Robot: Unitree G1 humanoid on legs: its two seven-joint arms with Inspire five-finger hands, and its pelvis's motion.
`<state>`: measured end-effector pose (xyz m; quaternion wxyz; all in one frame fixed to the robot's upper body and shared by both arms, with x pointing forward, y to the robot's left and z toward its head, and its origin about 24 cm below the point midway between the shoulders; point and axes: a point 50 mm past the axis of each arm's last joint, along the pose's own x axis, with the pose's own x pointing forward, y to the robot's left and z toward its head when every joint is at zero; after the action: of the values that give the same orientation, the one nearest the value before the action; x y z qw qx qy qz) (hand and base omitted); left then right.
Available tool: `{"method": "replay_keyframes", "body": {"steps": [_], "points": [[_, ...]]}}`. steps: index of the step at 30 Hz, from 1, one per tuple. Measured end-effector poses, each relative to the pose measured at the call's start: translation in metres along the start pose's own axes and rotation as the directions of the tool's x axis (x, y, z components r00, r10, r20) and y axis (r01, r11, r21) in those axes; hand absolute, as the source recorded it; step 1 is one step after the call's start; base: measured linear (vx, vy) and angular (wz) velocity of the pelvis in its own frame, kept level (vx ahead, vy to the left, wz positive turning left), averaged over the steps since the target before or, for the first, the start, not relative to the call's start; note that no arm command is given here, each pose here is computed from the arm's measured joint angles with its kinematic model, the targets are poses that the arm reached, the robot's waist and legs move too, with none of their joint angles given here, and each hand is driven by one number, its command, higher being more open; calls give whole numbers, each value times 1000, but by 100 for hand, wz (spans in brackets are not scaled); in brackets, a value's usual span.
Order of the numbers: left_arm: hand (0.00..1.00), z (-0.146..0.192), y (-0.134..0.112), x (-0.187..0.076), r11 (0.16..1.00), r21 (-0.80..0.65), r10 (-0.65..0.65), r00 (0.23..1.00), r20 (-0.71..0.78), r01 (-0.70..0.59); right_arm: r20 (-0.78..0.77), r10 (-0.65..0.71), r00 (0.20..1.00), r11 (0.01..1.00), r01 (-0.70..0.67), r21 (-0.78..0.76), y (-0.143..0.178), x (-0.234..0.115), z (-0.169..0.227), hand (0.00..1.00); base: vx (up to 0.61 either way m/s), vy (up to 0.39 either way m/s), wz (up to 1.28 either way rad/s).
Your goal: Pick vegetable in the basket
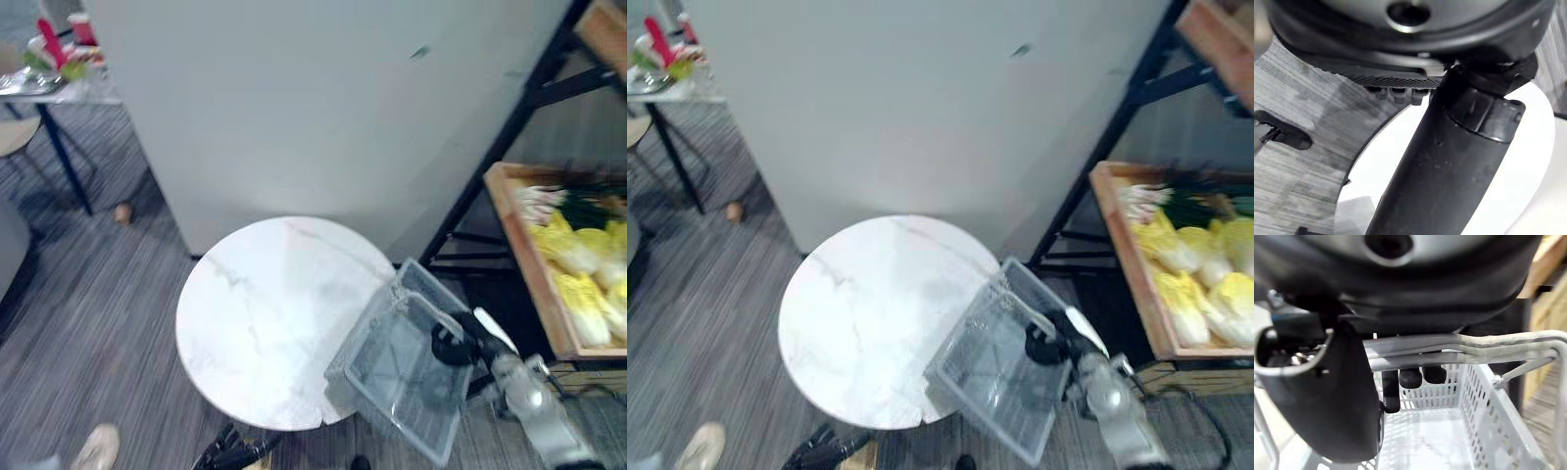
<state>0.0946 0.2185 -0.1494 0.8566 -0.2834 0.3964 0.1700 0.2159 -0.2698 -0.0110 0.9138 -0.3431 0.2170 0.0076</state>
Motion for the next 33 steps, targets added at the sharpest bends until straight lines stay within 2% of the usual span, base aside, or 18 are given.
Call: {"method": "replay_keyframes", "body": {"steps": [3,9,14,19,20,22,24,26,33], "points": [[100,-10,2,-2,1000,4,26,999,-38,-25,-96,28,995,998,-24,50,10,-18,-28,0,-15,14,-31],[100,-18,7,-5,998,6,69,996,-61,-69,-222,69,973,994,-49,94,23,-35,-58,0,-4,1,-7],[100,-23,12,-9,995,3,98,993,-73,-98,-332,161,929,976,-100,195,58,-43,-82,0,0,0,0],[100,-27,14,-10,993,0,117,989,-86,-117,-472,280,836,923,-99,372,101,-56,-111,0,-4,-2,1],[100,-30,15,-11,992,-4,125,987,-99,-126,-537,317,781,886,-42,462,119,-67,-124,0,0,0,0],[100,-32,16,-12,991,-13,130,986,-107,-132,-576,338,744,853,16,521,130,-75,-131,0,8,4,10],[100,-38,15,-13,990,-28,135,983,-122,-139,-640,373,672,772,158,615,146,-92,-143,0,9,5,14],[100,-42,16,-14,989,-31,141,980,-139,-146,-675,400,620,719,245,651,157,-102,-147,0,6,4,2],[100,-43,14,-13,989,-37,139,980,-141,-145,-715,449,535,647,357,673,174,-119,-151,0,-15,-8,7]]}}
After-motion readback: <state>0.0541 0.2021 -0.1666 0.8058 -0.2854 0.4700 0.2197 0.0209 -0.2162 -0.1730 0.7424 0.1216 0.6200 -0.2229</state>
